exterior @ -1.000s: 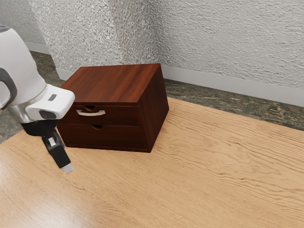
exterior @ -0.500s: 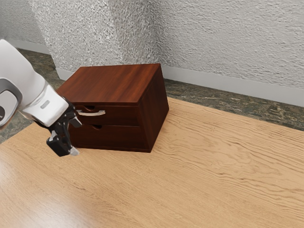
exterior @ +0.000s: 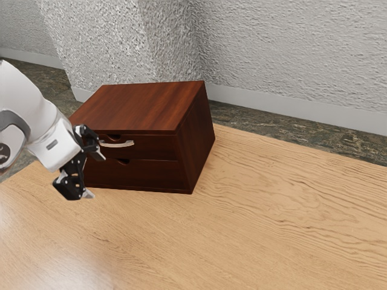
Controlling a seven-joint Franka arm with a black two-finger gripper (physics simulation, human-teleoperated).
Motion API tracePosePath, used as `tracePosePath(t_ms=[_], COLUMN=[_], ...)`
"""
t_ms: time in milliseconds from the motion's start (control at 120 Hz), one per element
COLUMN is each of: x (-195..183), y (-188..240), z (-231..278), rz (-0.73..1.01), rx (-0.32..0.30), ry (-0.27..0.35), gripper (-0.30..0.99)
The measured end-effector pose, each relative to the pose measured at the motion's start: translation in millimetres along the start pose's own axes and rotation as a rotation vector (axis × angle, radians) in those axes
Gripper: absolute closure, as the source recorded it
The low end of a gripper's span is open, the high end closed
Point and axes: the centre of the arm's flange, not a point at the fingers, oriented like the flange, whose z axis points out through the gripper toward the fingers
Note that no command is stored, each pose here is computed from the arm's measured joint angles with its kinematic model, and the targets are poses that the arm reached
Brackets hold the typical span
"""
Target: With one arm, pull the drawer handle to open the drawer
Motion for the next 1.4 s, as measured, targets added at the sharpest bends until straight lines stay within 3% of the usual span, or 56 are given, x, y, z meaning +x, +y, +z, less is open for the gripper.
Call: tracePosePath(t_ms=[117, 458, 775, 1183, 1400], x=[2.2, -11.8, -26.9, -20.1, -19.1], y=[-11.8, -61.5, -69.5, -77.2, -84.1], z=[19.5, 30.8, 39.7, 72.9, 64.4], rz=[-0.016, -0.069, -0.101, -0.114, -0.116], rx=[-0.01, 0.08, 0.097, 0.087, 0.122], ry=[-0.007, -0.018, -0.023, -0.025, -0.016], gripper=[0.0, 0.0, 0.0, 0.0, 0.0])
